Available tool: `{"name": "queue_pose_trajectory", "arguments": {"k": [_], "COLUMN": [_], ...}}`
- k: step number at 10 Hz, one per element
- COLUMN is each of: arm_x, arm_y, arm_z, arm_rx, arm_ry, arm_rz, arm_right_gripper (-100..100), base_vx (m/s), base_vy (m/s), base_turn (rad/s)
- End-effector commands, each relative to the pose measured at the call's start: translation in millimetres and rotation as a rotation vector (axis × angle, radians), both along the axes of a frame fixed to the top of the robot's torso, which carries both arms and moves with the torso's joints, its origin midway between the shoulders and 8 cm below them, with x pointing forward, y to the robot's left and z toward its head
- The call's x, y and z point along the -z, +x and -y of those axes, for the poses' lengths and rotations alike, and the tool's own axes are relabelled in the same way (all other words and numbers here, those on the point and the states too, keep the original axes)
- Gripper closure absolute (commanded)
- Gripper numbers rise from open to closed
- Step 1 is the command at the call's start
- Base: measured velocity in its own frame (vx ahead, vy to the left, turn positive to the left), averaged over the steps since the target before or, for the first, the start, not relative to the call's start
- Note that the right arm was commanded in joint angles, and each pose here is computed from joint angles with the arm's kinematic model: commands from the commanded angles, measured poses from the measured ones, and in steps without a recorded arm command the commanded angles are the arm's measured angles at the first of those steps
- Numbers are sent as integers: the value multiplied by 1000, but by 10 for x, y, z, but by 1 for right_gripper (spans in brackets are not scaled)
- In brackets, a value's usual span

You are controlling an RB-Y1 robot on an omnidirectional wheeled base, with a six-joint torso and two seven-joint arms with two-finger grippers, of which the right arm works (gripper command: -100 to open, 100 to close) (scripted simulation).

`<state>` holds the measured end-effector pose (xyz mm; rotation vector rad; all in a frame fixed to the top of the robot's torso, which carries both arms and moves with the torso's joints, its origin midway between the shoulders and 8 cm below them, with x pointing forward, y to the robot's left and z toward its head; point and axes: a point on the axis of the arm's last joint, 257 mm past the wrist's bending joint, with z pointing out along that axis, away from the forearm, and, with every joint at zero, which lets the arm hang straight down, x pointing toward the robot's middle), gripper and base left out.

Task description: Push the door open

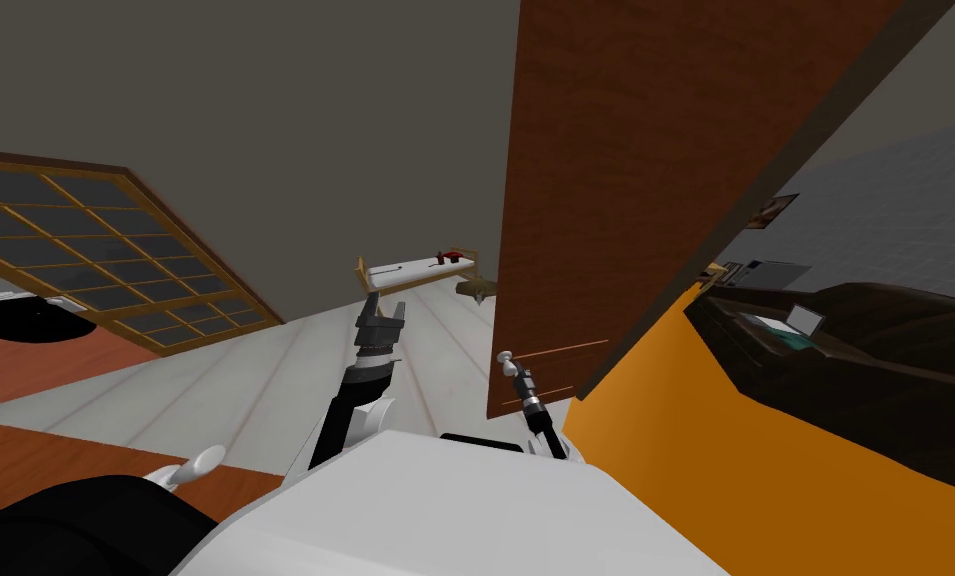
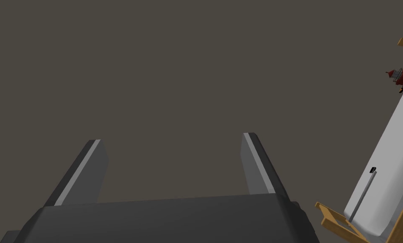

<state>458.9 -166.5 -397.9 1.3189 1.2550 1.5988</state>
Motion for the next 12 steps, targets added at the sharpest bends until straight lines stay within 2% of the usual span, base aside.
{"name": "queue_pose_trajectory", "arguments": {"k": [1, 8, 9, 10, 12], "arm_x": [-104, -98, -98, -97, -97], "arm_y": [65, 106, 106, 115, 115], "arm_z": [-83, -160, -160, -179, -179], "arm_rx": [-4, 3, 2, 4, 4], "arm_ry": [75, 285, 291, 339, 341], "arm_rz": [10, -46, -47, -60, -60], "arm_right_gripper": [100, 100, 100, 100, 100], "base_vx": [60, 47, 27, 23, 18], "base_vy": [24, 25, 23, 22, 17], "base_turn": [-68, -35, -19, -46, -8]}}
